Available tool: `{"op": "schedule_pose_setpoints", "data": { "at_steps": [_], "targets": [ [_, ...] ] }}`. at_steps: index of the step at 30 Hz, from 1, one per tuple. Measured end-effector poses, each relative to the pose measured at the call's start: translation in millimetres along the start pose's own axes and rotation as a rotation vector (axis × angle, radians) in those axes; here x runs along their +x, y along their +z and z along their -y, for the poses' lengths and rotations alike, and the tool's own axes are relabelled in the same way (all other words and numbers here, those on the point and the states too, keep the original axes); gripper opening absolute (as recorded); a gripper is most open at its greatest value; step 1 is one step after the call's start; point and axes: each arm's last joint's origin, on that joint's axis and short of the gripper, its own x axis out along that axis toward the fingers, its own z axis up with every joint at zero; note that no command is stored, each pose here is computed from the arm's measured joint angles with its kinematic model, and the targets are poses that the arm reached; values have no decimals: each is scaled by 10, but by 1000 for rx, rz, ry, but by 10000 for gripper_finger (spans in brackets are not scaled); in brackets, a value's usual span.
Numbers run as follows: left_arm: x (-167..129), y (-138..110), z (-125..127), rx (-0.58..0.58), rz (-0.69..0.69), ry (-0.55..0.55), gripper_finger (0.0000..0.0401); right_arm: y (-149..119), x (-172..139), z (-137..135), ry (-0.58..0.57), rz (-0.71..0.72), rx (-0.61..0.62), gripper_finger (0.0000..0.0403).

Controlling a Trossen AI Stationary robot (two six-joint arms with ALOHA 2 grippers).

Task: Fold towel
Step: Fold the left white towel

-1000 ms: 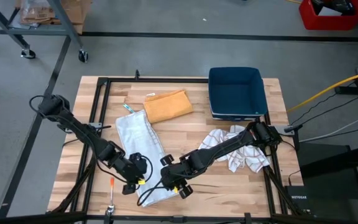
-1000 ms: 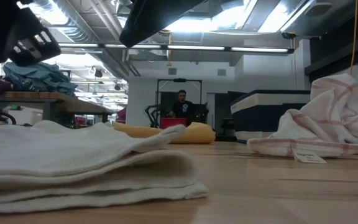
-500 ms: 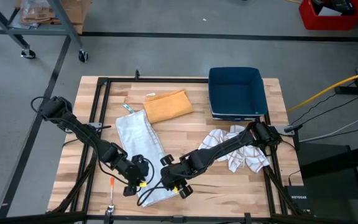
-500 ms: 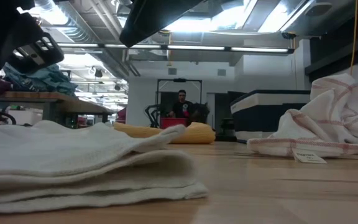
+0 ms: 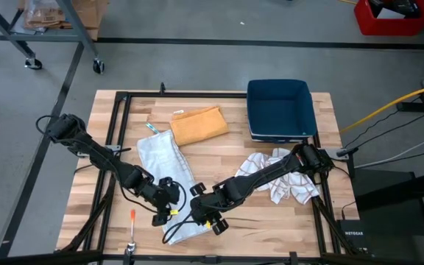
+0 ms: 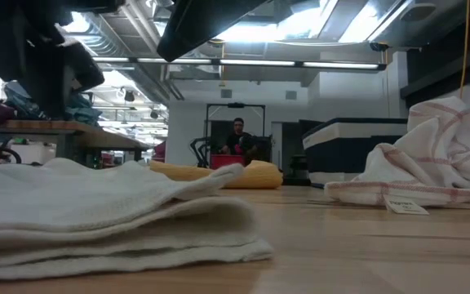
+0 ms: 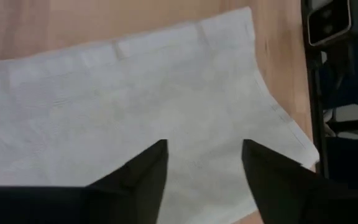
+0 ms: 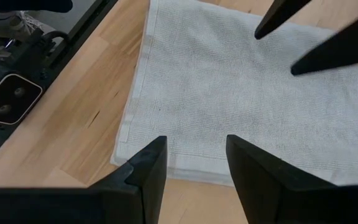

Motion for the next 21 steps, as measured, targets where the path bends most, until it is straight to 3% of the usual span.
{"op": "schedule_pose_setpoints", "data": {
  "at_steps": [4,8,14,21],
  "targets": [
    [0,11,1,11,-13,-35,229,-3,0,-2,1,-3,0,170],
    [-15,-62,147,188,-34,-133,234,-25,0,-7,6,-27,-9,170],
    [-61,-222,450,469,36,-214,235,-45,29,-93,26,-55,-163,170],
    [135,-389,595,497,50,-161,235,-73,251,-320,71,-79,-346,170]
  ]
}}
